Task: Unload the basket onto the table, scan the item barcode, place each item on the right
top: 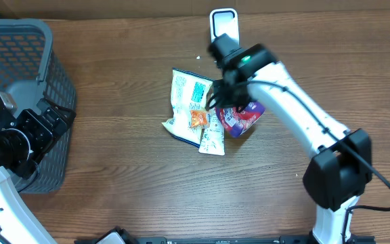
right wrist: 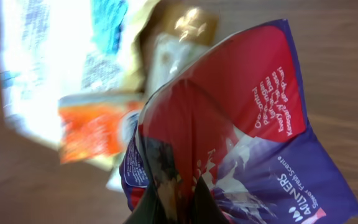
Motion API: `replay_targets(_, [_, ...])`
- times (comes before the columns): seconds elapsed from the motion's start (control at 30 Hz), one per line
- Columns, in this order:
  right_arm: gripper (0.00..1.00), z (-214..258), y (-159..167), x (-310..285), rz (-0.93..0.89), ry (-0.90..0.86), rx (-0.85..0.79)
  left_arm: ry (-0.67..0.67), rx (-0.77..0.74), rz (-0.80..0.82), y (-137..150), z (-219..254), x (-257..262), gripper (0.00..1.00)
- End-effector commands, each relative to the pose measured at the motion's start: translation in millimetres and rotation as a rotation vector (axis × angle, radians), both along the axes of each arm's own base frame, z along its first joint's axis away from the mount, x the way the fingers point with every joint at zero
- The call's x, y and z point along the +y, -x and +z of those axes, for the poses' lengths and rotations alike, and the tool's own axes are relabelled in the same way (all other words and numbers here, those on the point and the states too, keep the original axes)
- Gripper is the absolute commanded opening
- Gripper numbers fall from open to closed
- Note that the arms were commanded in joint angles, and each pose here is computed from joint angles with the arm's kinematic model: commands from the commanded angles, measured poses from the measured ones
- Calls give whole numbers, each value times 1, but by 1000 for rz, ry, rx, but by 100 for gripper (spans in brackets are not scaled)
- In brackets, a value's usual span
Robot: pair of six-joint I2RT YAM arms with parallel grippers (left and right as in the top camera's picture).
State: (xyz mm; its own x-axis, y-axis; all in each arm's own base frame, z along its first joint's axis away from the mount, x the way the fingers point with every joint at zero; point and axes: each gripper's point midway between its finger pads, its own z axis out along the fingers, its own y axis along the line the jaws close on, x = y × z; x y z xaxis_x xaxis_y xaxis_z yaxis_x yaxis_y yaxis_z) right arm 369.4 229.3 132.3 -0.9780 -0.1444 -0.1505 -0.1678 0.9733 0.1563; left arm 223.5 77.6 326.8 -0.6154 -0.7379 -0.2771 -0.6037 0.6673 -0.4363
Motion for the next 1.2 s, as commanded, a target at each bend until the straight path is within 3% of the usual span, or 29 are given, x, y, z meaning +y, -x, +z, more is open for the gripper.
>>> replay_targets(0.0, [4, 29, 12, 23, 138, -439, 145, -7, -1, -27, -1, -1, -2, 100])
replay_targets(0.13, [4, 52, 18, 23, 200, -786, 218, -7, -1, -27, -1, -1, -2, 100])
replay_targets(0.37, [4, 34, 31, 21, 167, -960, 304, -7, -1, -27, -1, -1, -2, 100])
replay_targets(0.47, [4, 5, 29, 10, 69, -862, 337, -7, -1, -27, -1, -1, -2, 100])
replay_targets(0.57, [4, -31, 15, -23, -111, -618, 327, -7, -1, -27, -1, -1, -2, 100])
replay_targets(0.6, [10, -42, 10, -37, -164, -533, 311, -7, -1, -27, -1, -1, -2, 100])
replay_targets(0.67, [32, -54, 2, -60, -227, -423, 280, -7, -1, -27, -1, -1, -2, 100])
replay_targets(0.73, [39, -61, -4, -80, -262, -352, 253, -7, -1, -27, -1, -1, -2, 100])
replay_targets(0.93, [43, -75, -9, -146, -428, -153, 233, -7, -1, -27, -1, -1, -2, 100])
replay_targets(1.17, [47, -47, -10, -162, -425, -135, 242, -7, -1, -27, -1, -1, -2, 100])
